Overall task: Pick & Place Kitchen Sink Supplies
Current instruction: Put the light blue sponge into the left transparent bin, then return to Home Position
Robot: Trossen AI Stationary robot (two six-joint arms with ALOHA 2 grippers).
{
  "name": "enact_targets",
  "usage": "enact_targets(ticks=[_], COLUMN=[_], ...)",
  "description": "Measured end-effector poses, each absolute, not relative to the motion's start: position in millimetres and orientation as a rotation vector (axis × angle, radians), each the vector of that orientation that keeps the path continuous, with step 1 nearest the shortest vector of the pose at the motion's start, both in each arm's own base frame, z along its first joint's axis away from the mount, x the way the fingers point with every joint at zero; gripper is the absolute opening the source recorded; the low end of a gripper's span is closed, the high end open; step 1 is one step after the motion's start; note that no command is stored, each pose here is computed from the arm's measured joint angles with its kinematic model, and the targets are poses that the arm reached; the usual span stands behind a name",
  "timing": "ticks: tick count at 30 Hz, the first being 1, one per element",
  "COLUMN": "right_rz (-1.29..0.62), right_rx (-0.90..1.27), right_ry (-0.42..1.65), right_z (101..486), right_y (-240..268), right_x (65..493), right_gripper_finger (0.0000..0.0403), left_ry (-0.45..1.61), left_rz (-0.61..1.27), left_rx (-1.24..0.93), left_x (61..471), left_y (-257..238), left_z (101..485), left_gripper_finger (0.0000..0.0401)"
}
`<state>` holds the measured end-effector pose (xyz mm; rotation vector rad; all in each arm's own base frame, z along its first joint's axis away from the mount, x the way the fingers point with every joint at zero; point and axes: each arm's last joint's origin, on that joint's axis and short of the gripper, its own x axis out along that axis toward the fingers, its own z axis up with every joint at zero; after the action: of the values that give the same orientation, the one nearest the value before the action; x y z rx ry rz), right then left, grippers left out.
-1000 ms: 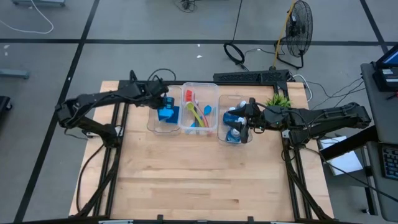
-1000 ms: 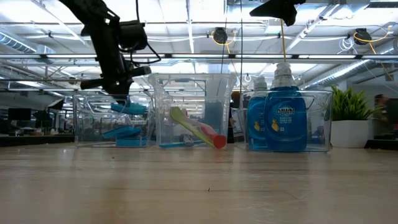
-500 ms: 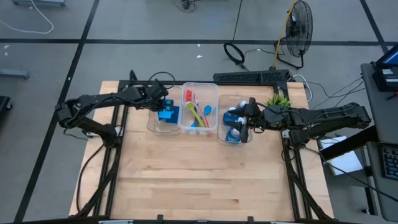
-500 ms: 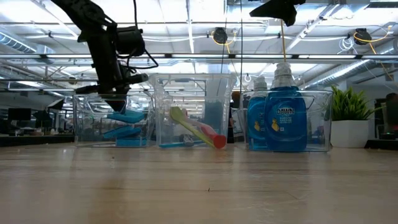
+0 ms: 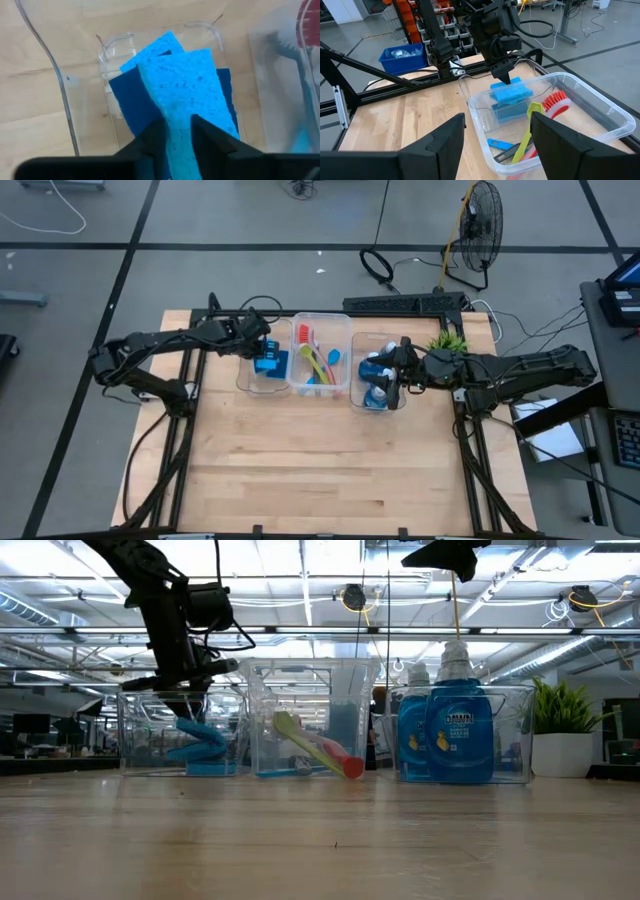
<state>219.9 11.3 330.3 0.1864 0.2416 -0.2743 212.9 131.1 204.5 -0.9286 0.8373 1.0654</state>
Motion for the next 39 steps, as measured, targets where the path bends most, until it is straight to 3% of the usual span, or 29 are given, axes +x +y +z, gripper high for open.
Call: enact_targets(ticks=[8,13,20,29,39], right_rz=[-0.274,-0.274,-0.274,-0.274,-0.269], right_rx=[0.186,0.187,0.187,0.187,0.183], right_ry=[0.241,0.24,0.24,0.236,0.154], right_z=[330.3,330.4,330.4,331.4,350.0], right_y=[11.3,11.3,11.3,11.1,7.6], right_x=[219.9,220.0,220.0,218.5,191.0], right_gripper_finger=[0.0212,0.0212,0.0212,0.0212,0.0212], left_ry=[0.814,0.664,0.433,0.084,-0.027], left_rz=[0.891,0.823,0.698,0.284,0.131], left_rx=[-0.942,-0.927,-0.843,-0.605,-0.369], left_x=[209.0,193.3,154.0,113.4,88.0], left_y=[124.7,112.8,84.4,36.6,13.2], left_z=[222.9,259.4,307.2,361.3,375.8], left_gripper_finger=[0.0196,0.0238,0.0255,0.0246,0.0264])
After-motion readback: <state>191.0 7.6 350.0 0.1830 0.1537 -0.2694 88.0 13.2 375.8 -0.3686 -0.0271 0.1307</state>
